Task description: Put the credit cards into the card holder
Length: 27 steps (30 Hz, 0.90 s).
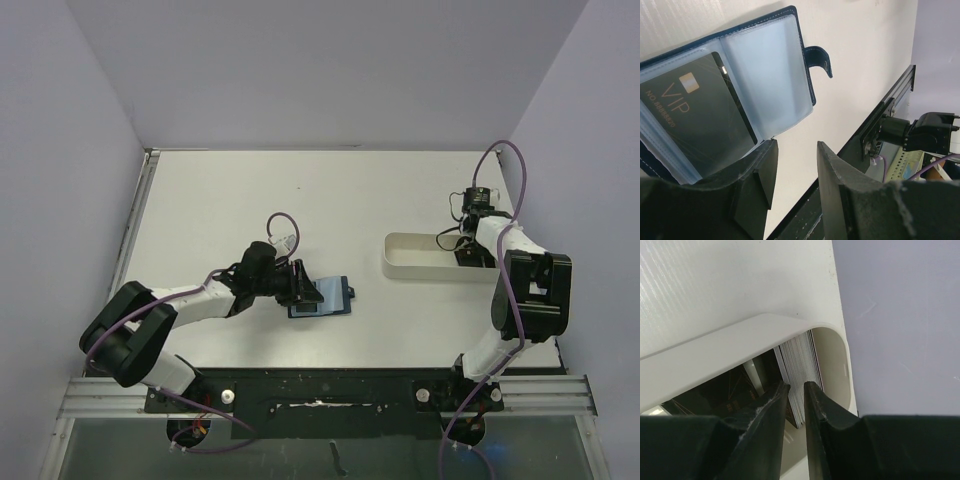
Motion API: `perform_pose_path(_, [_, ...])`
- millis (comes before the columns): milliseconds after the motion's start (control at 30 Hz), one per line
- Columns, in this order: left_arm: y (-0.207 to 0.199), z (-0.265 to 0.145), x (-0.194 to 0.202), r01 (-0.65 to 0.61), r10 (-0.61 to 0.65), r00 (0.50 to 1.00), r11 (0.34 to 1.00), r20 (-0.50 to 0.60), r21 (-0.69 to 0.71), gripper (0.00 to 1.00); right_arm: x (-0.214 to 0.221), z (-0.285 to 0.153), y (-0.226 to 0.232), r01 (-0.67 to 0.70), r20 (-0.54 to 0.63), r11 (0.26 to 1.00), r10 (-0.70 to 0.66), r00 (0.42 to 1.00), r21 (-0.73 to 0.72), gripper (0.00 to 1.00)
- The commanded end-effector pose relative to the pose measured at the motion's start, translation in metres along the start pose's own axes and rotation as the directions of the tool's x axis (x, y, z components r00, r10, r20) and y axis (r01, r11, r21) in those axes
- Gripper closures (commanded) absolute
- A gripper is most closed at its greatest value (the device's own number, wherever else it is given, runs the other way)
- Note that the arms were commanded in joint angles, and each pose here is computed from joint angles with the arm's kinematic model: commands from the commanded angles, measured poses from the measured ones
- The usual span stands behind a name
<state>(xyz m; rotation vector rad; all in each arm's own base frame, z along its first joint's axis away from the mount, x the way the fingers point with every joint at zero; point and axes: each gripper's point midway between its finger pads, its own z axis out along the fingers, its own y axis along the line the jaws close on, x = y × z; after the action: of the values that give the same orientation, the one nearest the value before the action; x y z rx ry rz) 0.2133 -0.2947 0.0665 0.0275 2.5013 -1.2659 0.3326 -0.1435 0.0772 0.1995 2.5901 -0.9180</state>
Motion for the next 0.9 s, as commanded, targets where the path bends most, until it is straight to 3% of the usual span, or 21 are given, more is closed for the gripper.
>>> perform_pose_path(0, [-0.023, -0.005, -0.015, -0.06, 0.057, 0.997, 0.996, 0.051, 0.059, 0.64, -0.01, -0.007, -0.013, -0.045, 0.036, 0.998, 0.044, 0.998, 0.035, 0.79])
perform_pose_path(867, [-0.022, -0.005, -0.014, -0.061, 0.058, 0.997, 0.996, 0.049, 0.061, 0.63, -0.022, -0.022, -0.02, -0.083, 0.083, 0.996, 0.081, 0.993, 0.02, 0.88])
